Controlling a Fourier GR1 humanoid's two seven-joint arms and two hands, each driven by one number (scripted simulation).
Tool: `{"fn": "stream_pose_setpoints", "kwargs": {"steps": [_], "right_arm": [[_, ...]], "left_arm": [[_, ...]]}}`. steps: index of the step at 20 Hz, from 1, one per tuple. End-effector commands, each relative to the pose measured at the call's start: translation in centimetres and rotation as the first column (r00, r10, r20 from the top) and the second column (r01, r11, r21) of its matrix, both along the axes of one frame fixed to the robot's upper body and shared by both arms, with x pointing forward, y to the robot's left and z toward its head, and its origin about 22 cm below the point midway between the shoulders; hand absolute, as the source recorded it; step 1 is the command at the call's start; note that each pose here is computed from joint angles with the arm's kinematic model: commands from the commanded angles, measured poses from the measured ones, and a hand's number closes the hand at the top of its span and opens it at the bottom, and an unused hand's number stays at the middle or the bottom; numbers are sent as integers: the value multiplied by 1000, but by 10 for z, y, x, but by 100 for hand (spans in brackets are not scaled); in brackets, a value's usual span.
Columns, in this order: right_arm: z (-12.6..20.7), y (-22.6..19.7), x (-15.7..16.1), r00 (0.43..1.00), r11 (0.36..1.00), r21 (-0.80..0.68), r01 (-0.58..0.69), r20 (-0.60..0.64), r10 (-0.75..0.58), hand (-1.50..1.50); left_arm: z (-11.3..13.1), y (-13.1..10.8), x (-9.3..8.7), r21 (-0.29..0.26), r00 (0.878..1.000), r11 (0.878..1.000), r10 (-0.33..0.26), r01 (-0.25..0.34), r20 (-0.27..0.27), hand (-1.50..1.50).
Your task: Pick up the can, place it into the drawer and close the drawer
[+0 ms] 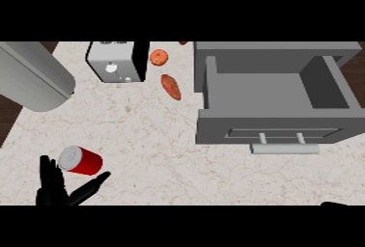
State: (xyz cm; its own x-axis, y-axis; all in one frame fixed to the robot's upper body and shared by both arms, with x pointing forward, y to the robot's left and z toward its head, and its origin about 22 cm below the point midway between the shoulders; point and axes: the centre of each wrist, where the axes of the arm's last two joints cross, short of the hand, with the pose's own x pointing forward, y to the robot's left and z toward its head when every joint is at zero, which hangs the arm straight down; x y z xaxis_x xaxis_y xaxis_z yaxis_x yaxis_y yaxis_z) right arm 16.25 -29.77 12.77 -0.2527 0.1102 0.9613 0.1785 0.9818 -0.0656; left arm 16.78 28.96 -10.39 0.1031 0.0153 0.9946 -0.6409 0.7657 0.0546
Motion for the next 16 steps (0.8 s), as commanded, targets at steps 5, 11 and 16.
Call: {"fn": "stream_pose_setpoints", "kwargs": {"steps": [5,11,16], "right_arm": [[8,-5,1,1000,1000,0,-15,-14,15,-150],[-1,-14,0,1000,1000,1,3,4,-3,-150],[6,-5,11,1000,1000,-22,3,22,-3,-150]], "left_arm": [[-7,31,23,-12,999,1000,28,-28,-15,-150],[-38,20,36,-19,1000,1000,-16,16,12,-150],[-26,39,40,-20,996,997,-76,77,41,-150]]}}
